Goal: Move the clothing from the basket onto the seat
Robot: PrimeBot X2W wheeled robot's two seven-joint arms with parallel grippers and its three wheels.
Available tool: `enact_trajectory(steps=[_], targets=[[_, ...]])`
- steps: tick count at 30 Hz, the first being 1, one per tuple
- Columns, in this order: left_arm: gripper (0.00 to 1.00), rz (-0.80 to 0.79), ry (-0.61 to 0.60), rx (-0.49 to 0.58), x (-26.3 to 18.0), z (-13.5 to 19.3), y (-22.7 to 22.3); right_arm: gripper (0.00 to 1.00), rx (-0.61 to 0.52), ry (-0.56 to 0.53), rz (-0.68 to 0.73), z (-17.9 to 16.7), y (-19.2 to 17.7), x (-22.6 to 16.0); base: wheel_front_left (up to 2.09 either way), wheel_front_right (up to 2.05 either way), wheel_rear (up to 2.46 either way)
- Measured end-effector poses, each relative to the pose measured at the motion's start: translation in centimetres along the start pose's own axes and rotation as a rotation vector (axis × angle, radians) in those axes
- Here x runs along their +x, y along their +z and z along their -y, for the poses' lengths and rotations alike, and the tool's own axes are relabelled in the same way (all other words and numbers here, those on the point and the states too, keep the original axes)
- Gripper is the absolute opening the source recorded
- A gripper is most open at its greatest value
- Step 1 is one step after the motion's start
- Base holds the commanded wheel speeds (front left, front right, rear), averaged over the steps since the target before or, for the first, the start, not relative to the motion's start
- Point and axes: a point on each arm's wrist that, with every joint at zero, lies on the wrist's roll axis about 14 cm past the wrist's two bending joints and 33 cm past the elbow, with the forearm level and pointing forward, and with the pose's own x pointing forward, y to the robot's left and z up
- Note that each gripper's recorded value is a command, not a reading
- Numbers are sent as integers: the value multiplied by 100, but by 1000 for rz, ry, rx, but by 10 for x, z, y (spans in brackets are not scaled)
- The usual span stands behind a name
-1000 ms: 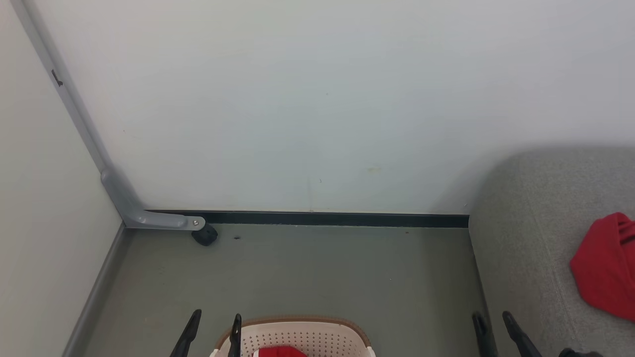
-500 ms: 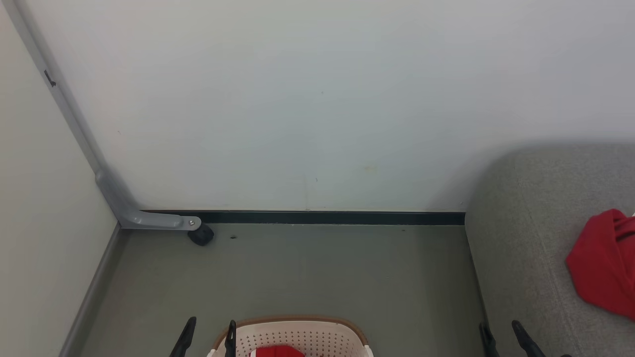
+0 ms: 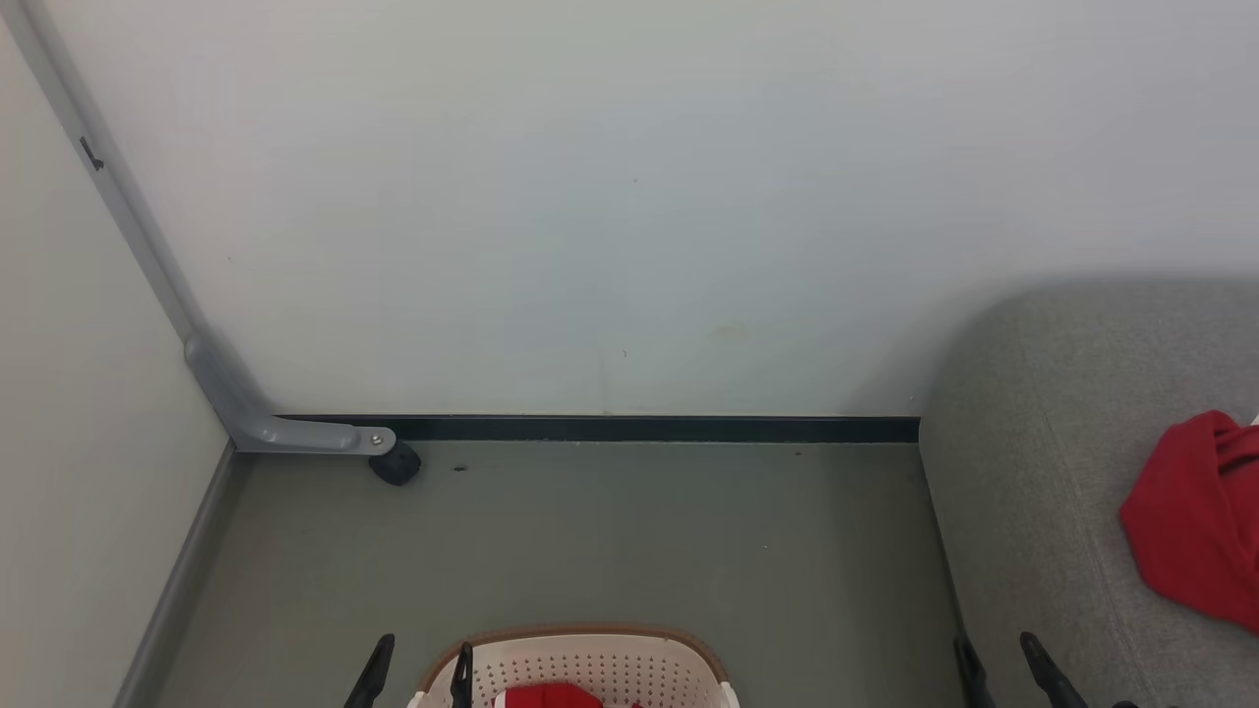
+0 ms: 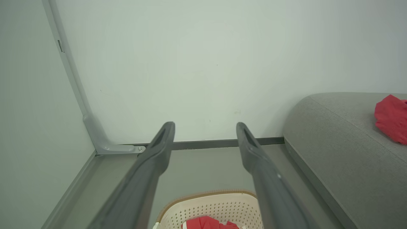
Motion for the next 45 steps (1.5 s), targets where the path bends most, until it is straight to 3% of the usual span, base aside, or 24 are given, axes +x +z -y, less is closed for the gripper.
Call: enact_trajectory(steps=[34, 45], targets=[[100, -15, -23, -10, 4, 4, -5, 100, -1, -25, -2, 6, -4, 0, 0, 0, 0], [100, -123, -63, -35, 15, 10, -39, 100, 17, -92, -56, 23, -22, 2, 0, 0, 0]])
